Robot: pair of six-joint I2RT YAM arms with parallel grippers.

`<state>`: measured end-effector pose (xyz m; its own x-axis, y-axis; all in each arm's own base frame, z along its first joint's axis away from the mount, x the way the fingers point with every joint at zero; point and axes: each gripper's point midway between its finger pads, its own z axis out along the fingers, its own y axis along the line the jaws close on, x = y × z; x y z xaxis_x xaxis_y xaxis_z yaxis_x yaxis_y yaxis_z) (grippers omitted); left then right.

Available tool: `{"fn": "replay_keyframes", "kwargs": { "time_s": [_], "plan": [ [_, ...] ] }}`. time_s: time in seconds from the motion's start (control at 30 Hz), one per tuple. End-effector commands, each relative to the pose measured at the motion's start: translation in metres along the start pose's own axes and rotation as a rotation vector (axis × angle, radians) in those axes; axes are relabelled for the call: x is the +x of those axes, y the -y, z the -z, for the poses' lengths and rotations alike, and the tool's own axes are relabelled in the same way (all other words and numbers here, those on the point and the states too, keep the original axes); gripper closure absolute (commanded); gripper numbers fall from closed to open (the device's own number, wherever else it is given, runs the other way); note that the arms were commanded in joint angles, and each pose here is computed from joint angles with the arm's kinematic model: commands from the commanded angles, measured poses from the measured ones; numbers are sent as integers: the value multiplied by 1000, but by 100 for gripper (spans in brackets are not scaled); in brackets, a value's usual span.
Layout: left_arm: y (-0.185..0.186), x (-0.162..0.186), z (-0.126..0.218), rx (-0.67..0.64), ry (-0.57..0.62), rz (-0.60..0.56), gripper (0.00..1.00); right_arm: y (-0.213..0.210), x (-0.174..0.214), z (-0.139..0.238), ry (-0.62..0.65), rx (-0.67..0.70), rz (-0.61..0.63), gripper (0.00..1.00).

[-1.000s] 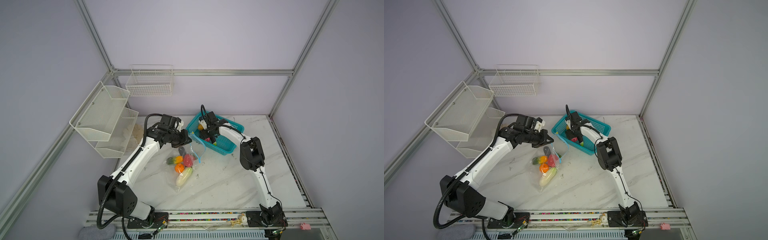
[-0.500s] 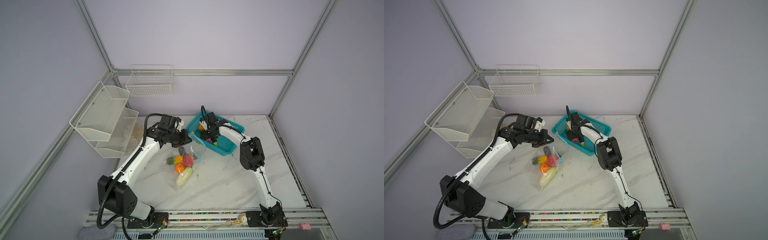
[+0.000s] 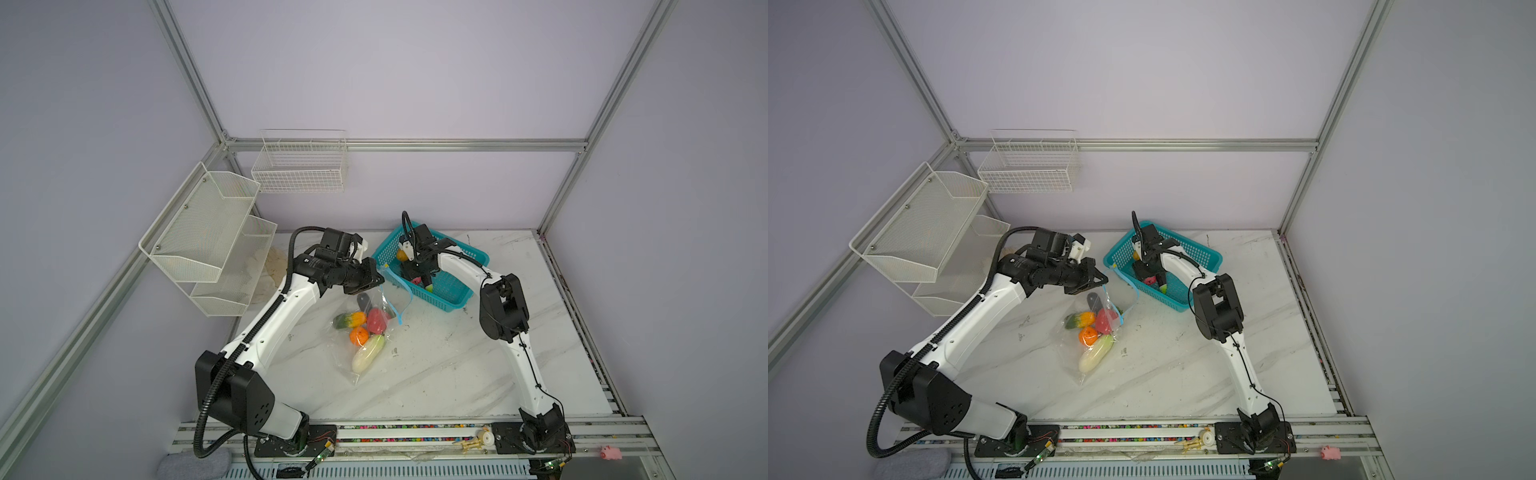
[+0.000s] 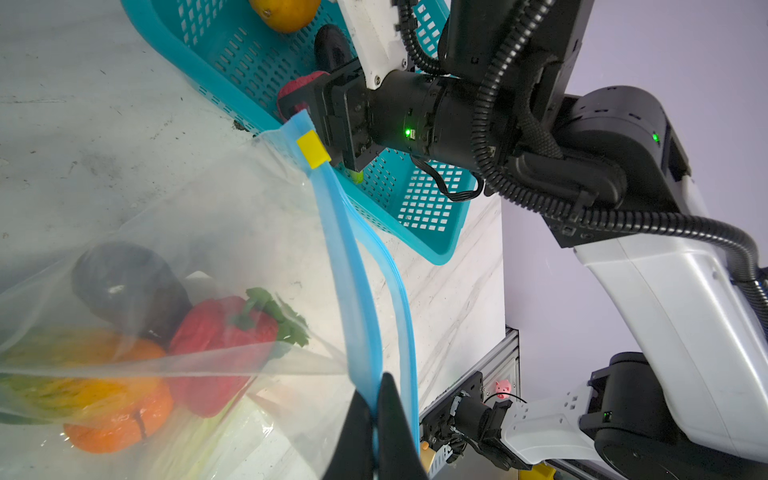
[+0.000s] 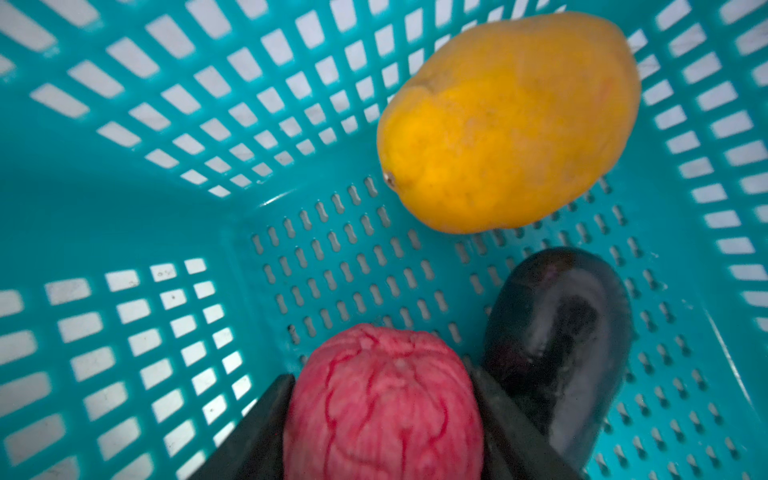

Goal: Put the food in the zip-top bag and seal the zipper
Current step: 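Lower the right gripper onto the pink dragon fruit and close it, then lift the pink dragon fruit out of the basket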

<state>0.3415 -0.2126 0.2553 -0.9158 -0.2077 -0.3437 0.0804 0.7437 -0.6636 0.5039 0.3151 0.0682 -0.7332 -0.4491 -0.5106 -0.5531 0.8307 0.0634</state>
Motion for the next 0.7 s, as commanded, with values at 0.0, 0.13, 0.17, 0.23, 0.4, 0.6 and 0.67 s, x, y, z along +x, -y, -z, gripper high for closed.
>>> {"fn": "replay_keyframes", "kwargs": {
  "time_s": [0.0, 0.13, 0.17, 0.23, 0.4, 0.6, 0.67],
  "plan": [
    [14, -5, 6, 55, 32, -25, 100, -3, -20, 33, 68, 11, 10, 35],
    [14, -5, 7, 56, 33, -27, 100, -1, -25, 40, 84, 20, 6, 36],
    [14, -4, 7, 57, 32, -27, 100, -1, -26, 40, 86, 21, 5, 36],
    [14, -4, 7, 58, 32, -27, 100, 1, -28, 44, 95, 28, 0, 36],
    [13, -3, 6, 60, 30, -26, 100, 3, -35, 54, 120, 34, -10, 36],
    [15, -3, 4, 70, 27, -26, 100, 9, -41, 66, 145, 55, -33, 37],
    [15, -3, 4, 71, 26, -28, 100, 11, -44, 69, 156, 64, -44, 37]
  ]
}}
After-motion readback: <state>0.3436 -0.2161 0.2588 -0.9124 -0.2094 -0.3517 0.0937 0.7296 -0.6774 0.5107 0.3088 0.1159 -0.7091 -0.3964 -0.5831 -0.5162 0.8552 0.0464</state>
